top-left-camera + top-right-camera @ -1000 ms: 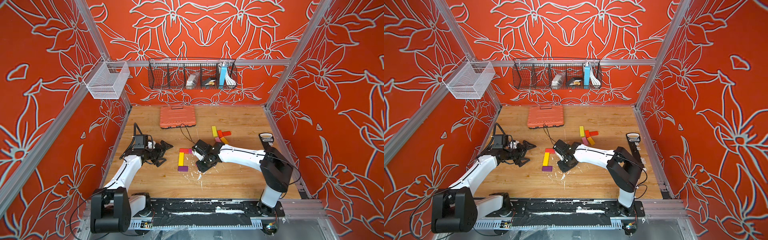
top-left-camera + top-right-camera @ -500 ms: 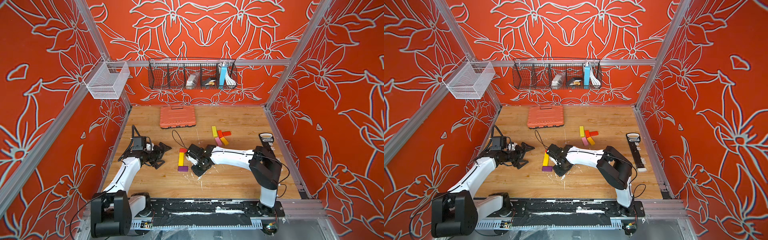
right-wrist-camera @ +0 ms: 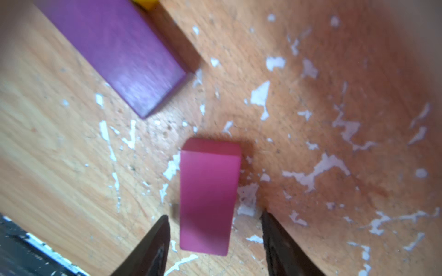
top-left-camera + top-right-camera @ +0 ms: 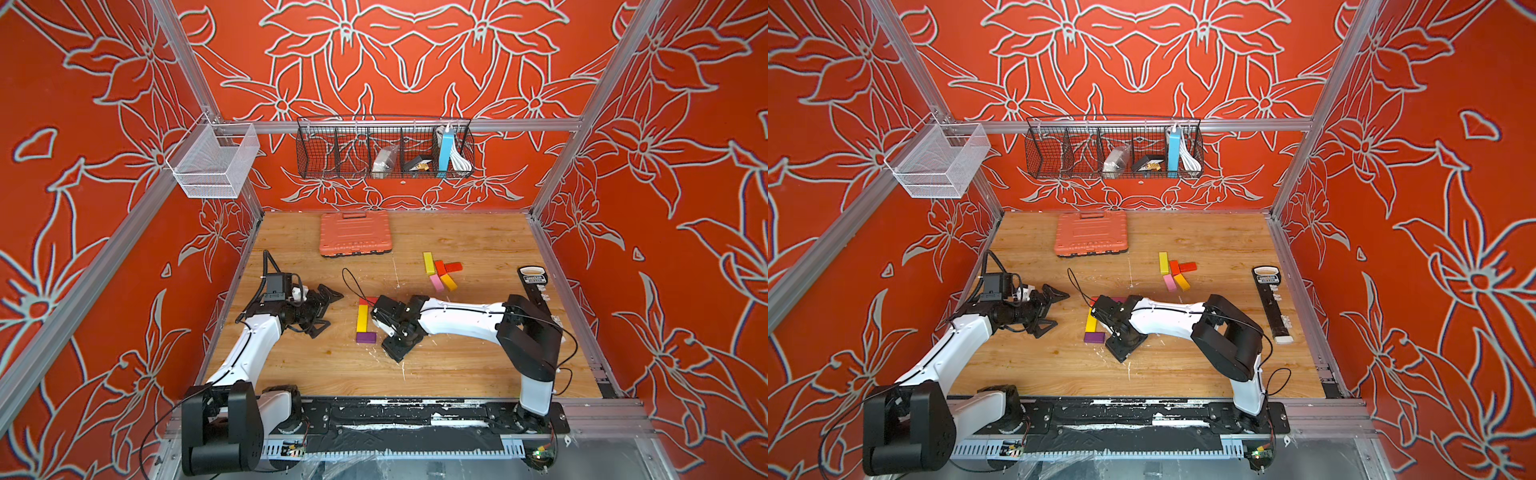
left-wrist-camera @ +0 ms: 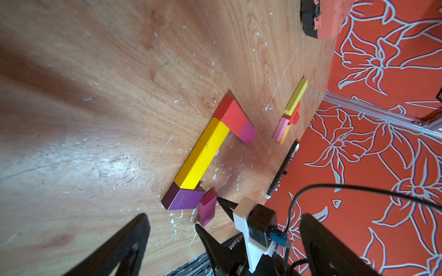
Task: Assemble the letter c with building blocks
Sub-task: Assemble the building block at the center of the board.
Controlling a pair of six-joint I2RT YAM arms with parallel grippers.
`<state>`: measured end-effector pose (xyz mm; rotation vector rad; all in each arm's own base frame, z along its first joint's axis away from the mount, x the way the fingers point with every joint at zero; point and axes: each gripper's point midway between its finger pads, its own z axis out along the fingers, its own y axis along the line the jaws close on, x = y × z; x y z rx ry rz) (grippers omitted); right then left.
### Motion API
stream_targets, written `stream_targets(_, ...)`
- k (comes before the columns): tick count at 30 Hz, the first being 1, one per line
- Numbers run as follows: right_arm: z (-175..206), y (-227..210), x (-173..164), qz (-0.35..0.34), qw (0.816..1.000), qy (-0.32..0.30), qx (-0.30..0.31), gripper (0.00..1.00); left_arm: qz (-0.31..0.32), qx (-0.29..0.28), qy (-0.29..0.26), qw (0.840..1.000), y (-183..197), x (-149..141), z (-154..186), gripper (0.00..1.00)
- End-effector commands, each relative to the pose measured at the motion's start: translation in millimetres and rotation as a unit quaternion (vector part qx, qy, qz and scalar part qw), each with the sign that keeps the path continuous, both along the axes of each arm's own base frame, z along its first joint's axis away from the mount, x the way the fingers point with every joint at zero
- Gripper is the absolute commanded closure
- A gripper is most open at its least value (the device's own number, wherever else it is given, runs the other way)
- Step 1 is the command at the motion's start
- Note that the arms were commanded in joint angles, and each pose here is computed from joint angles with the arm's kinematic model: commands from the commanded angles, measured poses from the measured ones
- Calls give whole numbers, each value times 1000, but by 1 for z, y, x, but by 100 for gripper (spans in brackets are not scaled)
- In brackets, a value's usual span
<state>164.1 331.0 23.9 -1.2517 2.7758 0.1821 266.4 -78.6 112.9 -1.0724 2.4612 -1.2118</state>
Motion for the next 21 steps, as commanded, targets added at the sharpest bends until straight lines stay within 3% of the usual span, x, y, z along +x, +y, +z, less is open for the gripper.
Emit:
stream_targets(1, 3, -18, 1, -11, 999, -24, -26, 36, -5, -4, -6, 1000, 0, -1, 0, 1)
stream_targets(15, 3, -34, 22, -53, 998, -37, -28, 37, -3, -3, -4, 1000, 0, -3, -1, 1)
stream_targets(21, 6, -28, 19, -60, 998, -22, -1, 37, -3, -3, -2, 1000, 0, -4, -1, 2)
